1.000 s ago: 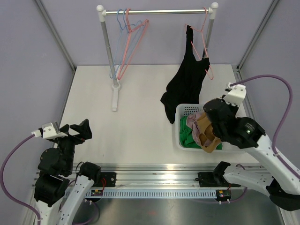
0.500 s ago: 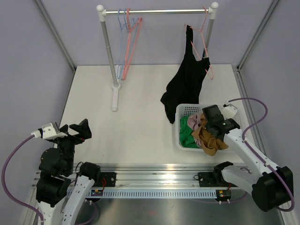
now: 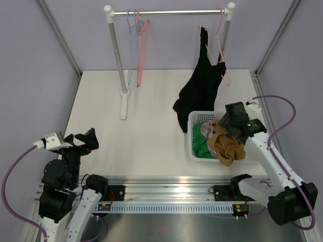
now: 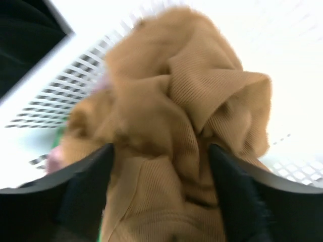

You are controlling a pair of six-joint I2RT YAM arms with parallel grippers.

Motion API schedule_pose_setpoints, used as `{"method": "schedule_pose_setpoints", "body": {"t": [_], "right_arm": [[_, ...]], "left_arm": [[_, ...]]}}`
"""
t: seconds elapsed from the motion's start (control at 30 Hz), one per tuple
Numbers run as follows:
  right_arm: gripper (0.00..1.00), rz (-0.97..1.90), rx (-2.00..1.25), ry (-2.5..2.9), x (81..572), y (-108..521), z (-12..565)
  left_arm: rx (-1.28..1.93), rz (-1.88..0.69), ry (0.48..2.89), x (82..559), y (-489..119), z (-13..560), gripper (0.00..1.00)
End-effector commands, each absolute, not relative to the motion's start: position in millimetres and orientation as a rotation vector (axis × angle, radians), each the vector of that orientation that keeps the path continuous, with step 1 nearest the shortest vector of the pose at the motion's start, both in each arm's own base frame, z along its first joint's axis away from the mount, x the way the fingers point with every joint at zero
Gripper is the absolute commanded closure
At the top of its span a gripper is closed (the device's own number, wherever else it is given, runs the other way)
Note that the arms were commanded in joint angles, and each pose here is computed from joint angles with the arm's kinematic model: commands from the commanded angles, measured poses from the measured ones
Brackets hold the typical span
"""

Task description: Remove the tank top from the hanger

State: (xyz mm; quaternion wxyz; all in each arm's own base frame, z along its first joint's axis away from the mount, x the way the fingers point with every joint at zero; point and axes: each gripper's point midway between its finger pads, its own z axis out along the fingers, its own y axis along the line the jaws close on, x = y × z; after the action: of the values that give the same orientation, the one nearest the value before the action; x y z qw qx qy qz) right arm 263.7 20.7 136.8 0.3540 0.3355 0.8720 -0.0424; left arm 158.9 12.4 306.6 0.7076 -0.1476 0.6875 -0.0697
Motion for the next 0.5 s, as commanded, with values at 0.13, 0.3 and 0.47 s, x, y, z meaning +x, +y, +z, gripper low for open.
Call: {"method": "schedule_pose_setpoints", "body": {"t": [0.13,0.3,0.47], "right_arm": [[0.0,-0.132,0.76,2.109,258,1,234],[0.01,0.094,0.507,2.002,271,28,310],[0.0,0.112,0.332,1.932,299,41,366]], "left_arm": [[-0.326,-0.173,1.504,162,10,316,0.01],[-0.316,-0.174,1.515,164,8,314,0.01],[-0.296,-0.176,1.548,170,3,310,0.01]]}}
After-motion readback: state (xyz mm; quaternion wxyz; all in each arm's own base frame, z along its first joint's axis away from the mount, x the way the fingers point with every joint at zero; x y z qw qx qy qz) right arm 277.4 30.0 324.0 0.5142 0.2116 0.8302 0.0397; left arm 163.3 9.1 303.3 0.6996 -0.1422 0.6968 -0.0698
